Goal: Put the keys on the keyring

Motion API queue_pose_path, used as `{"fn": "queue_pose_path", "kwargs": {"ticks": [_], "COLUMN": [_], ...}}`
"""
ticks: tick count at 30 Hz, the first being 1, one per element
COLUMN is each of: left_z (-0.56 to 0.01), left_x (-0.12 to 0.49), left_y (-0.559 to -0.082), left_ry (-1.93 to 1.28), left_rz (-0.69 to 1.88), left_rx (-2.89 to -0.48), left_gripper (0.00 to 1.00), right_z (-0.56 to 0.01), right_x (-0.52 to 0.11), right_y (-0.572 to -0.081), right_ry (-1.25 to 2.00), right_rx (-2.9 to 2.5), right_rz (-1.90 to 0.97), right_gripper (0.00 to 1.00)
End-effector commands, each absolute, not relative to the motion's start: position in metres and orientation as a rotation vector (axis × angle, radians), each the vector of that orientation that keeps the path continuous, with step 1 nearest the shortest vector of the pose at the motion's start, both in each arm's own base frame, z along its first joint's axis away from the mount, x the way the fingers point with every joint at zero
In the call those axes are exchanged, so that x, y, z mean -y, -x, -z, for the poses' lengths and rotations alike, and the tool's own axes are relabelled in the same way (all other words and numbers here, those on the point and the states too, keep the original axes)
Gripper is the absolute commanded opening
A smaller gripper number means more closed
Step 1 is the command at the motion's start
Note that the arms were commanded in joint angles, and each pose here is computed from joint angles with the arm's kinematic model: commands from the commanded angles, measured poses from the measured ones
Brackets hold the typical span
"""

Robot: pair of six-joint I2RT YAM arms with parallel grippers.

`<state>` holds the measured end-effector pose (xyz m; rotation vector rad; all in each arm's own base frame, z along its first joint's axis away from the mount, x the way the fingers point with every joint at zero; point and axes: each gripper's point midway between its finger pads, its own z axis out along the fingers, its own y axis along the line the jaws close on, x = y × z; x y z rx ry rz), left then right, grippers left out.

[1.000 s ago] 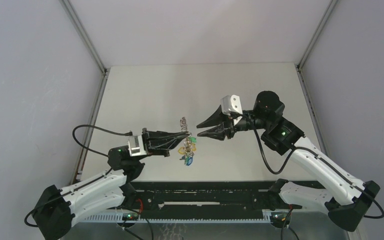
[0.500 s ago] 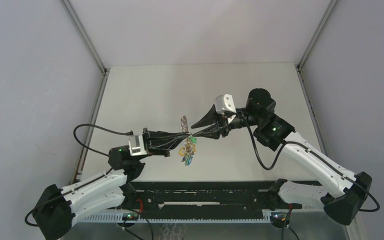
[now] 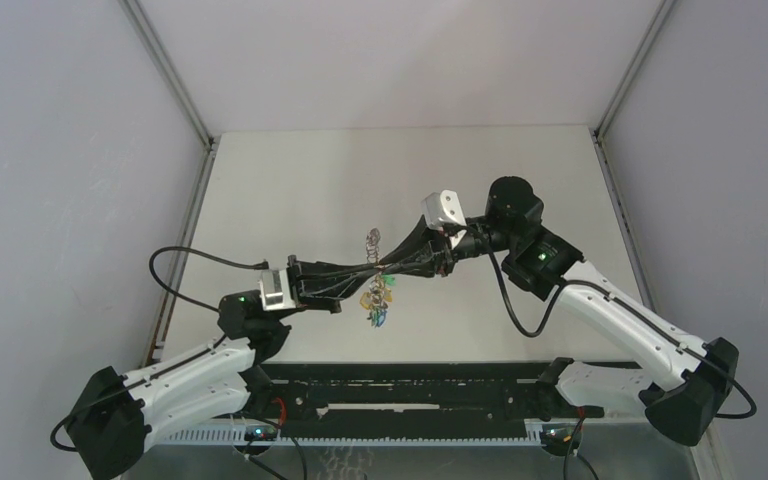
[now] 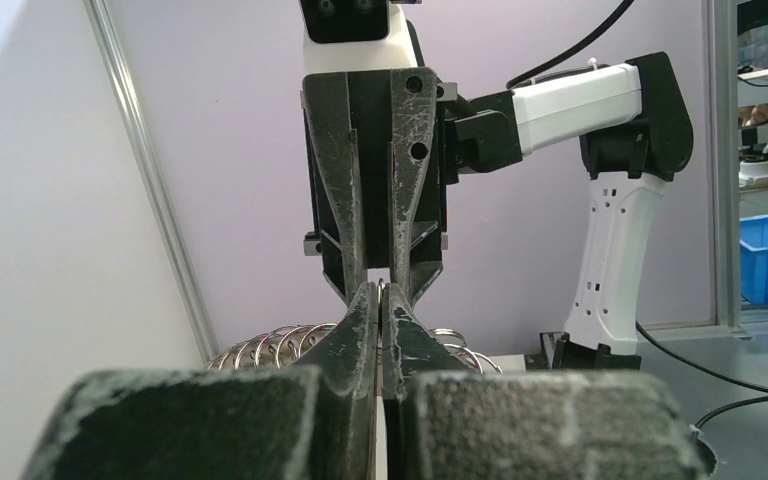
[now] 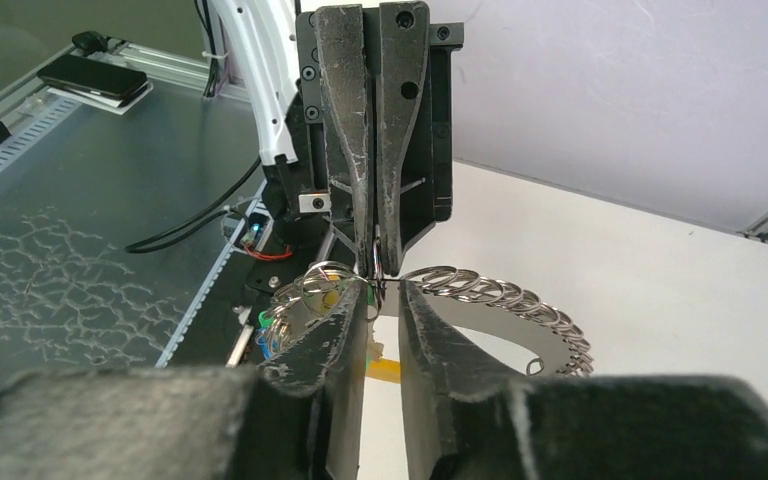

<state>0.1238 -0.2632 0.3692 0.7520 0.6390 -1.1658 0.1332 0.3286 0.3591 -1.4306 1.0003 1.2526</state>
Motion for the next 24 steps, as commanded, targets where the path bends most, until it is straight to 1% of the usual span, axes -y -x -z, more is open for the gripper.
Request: {"fn": "queue_pose_path", "kwargs": {"ticks": [1, 3, 5, 6, 11, 12, 14, 19, 24], "left_z": [-0.386, -0.387, -0.385, -0.381, -0.356, -0.345, -0.336, -0.329, -0.334], "left_x": [0.255, 0.255, 0.256, 0.258, 0.265, 0.266, 0.263, 0.259, 0.266], "left_y": [-0.115, -0.116, -0.118, -0.121, -0.137, -0.143, -0.149, -0.154, -0.153], "left_ry": [-0.728, -0.722, -0.724, -0.736, -0.806, -0.819, -0.835, -0.854, -0.893], "left_rz": [1.164, 1.167, 1.163, 1.152, 1.072, 1.053, 1.0, 0.952, 0.972], "left_rx": [-0.558, -0.562, -0.582, -0.61, -0.801, -0.871, -0.946, -1.036, -1.023], "left_gripper": [0.0, 0.0, 0.01, 0.03, 0.23, 0.27, 0.32, 0.36, 0.37], "right_z": [-0.363, -0.356, -0.355, -0.35, -0.343, -0.34, -0.332, -0.313, -0.301], "right_x": [-0.331, -0.329, -0.325, -0.322, -0.305, -0.302, -0.297, -0.291, -0.29], "right_y": [-0.13, -0.133, -0.139, -0.144, -0.155, -0.156, -0.159, -0.161, -0.159], "right_ry": [1.447, 1.46, 1.456, 1.449, 1.475, 1.49, 1.521, 1.62, 1.727], "right_rx": [-0.955, -1.001, -1.034, -1.085, -1.216, -1.248, -1.314, -1.464, -1.544], "right_rz": [-1.255, -1.24, -1.195, -1.163, -1.01, -0.986, -0.938, -0.772, -0.629], "right_gripper": [0.12, 0.01, 0.0, 0.0, 0.0, 0.0, 0.0, 0.0, 0.0]}}
